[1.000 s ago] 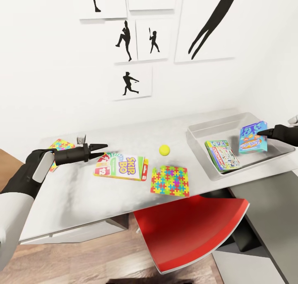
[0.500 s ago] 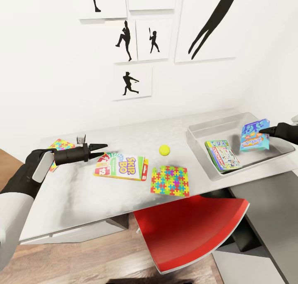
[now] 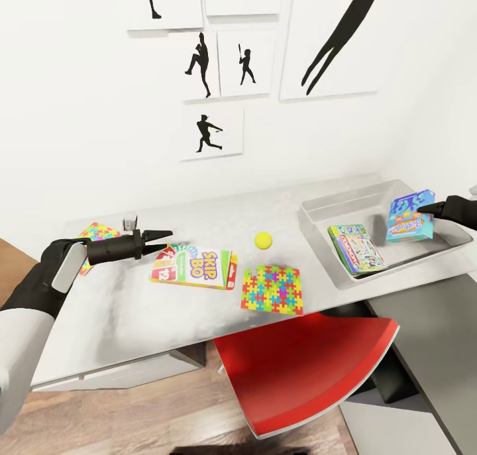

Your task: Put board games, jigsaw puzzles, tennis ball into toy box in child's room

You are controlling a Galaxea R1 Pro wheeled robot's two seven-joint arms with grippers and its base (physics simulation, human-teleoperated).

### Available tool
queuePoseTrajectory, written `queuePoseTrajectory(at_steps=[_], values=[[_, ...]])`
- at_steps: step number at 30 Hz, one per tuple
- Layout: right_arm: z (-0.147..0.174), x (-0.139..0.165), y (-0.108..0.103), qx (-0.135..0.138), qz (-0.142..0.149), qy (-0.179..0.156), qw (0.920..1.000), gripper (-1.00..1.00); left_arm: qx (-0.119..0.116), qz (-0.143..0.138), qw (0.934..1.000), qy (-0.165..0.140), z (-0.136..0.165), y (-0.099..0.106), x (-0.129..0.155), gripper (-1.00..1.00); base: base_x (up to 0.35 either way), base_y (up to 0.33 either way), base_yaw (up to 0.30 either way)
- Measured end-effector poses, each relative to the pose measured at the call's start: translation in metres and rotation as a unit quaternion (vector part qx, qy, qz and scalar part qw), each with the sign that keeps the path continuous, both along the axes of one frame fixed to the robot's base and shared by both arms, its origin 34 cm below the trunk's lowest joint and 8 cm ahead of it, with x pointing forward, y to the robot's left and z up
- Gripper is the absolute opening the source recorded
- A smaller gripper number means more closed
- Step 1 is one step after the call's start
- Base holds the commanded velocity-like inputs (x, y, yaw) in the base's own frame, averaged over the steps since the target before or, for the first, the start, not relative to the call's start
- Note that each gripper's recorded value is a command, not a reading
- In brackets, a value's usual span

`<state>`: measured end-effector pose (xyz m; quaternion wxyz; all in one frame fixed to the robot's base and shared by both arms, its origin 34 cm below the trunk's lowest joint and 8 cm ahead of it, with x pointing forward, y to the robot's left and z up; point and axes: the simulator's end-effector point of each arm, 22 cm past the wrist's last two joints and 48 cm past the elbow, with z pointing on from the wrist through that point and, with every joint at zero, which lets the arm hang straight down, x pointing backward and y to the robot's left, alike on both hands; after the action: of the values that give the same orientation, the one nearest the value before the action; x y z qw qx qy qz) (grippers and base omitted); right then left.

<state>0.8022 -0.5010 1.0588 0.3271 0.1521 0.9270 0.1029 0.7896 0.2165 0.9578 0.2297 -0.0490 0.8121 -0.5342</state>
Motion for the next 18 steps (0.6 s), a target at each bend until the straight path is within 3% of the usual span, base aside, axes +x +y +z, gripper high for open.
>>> queuePoseTrajectory(at_steps=[7,18], values=[[-0.007,-0.001,-0.007,-0.014,-0.011,0.010,0.9998,-1.00,0.000,0.000,1.0000,0.003,-0.003,0.001,0.000,1.00,0.025,0.000,0.000],[-0.016,-0.001,-0.007,-0.014,-0.012,0.017,0.9997,-1.00,0.000,0.000,1.0000,0.008,-0.011,0.000,-0.001,1.00,0.006,0.000,0.000]])
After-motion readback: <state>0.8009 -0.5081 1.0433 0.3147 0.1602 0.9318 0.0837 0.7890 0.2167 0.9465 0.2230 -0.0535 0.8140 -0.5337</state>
